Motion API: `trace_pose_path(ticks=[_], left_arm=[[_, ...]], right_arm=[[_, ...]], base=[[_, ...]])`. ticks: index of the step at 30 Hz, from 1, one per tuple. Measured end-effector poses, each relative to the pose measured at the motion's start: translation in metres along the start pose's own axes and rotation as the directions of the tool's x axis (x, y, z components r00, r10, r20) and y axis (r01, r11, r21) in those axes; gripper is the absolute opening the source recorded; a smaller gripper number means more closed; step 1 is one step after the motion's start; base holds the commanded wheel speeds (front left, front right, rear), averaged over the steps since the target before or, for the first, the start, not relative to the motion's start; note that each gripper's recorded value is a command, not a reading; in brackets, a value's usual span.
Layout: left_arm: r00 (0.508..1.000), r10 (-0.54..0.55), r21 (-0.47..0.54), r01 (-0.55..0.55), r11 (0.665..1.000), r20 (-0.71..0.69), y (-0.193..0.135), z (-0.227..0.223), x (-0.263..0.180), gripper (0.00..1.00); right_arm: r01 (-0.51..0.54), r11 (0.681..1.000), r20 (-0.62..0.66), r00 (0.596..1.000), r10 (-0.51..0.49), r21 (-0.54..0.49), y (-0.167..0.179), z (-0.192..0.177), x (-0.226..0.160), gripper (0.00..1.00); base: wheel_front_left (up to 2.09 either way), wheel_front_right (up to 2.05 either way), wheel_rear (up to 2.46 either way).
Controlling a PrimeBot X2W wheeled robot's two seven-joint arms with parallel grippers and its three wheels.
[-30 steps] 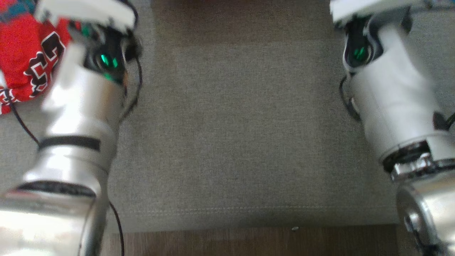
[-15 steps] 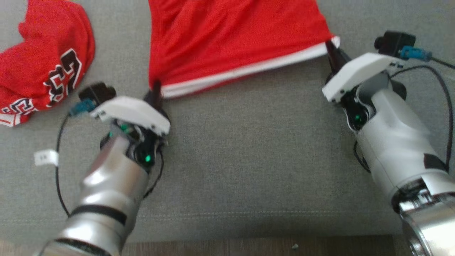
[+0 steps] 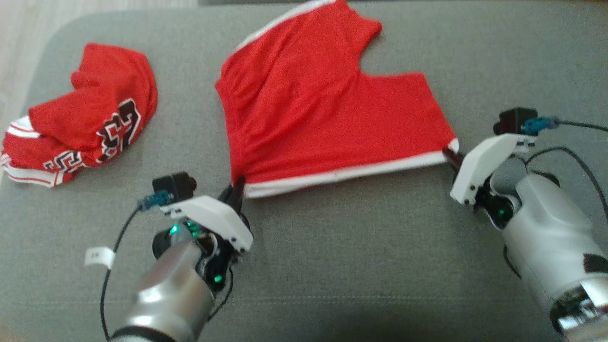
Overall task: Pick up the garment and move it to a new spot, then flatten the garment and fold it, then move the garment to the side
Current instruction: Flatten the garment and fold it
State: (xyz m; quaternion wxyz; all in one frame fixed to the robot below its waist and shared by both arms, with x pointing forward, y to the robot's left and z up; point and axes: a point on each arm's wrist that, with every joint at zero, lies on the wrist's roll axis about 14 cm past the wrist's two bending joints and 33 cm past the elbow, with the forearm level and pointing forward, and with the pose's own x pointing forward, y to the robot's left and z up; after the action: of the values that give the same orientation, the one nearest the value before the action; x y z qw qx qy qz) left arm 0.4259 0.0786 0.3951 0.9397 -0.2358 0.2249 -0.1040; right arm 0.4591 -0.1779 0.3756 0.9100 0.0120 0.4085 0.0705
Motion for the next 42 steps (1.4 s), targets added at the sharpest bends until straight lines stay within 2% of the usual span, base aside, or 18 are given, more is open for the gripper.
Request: trace_pose_path(ticks=[5, 10, 15, 22, 27, 29, 35, 42], left_arm=[[1.0, -0.02, 0.027, 0.02, 0.999, -0.002, -0.007, -0.01, -0.021, 0.0], [0.999, -0.048, 0.036, 0.049, 0.998, -0.009, -0.016, -0.026, -0.044, 0.0], [0.996, -0.084, 0.031, 0.085, 0.996, -0.028, -0.023, -0.042, -0.067, 0.0], [0.991, -0.111, 0.011, 0.112, 0.994, -0.073, -0.021, -0.07, -0.099, 0.0], [0.986, -0.13, -0.01, 0.129, 0.992, -0.109, -0.021, -0.089, -0.125, 0.0], [0.984, -0.139, -0.032, 0.136, 0.99, -0.111, -0.023, -0.091, -0.134, 0.0], [0.982, -0.172, -0.047, 0.169, 0.984, -0.074, -0.04, -0.071, -0.142, 0.0], [0.985, -0.174, -0.035, 0.173, 0.984, -0.015, -0.045, -0.032, -0.135, 0.0]], right_arm=[[-0.011, 1.0, -0.123, 0.992, 0.01, -0.01, -0.006, -0.025, -0.022, 0.0], [-0.037, 0.999, -0.251, 0.968, 0.027, -0.038, -0.014, -0.057, -0.049, 0.0], [-0.067, 0.995, -0.372, 0.927, 0.037, -0.068, -0.027, -0.088, -0.078, 0.0], [-0.128, 0.989, -0.472, 0.878, 0.082, -0.067, -0.032, -0.105, -0.113, 0.0], [-0.19, 0.981, -0.575, 0.808, 0.129, -0.047, -0.028, -0.139, -0.141, 0.0], [-0.213, 0.976, -0.593, 0.792, 0.146, -0.045, -0.026, -0.146, -0.151, 0.0], [-0.235, 0.972, -0.458, 0.865, 0.206, -0.007, -0.019, -0.101, -0.153, 0.0], [-0.275, 0.961, -0.337, 0.903, 0.268, 0.028, 0.013, -0.037, -0.132, 0.0]], base=[[0.0, 0.0, 0.0], [0.0, 0.0, 0.0], [0.0, 0.0, 0.0], [0.0, 0.0, 0.0], [0.0, 0.0, 0.0], [0.0, 0.0, 0.0], [0.0, 0.0, 0.0], [0.0, 0.0, 0.0]])
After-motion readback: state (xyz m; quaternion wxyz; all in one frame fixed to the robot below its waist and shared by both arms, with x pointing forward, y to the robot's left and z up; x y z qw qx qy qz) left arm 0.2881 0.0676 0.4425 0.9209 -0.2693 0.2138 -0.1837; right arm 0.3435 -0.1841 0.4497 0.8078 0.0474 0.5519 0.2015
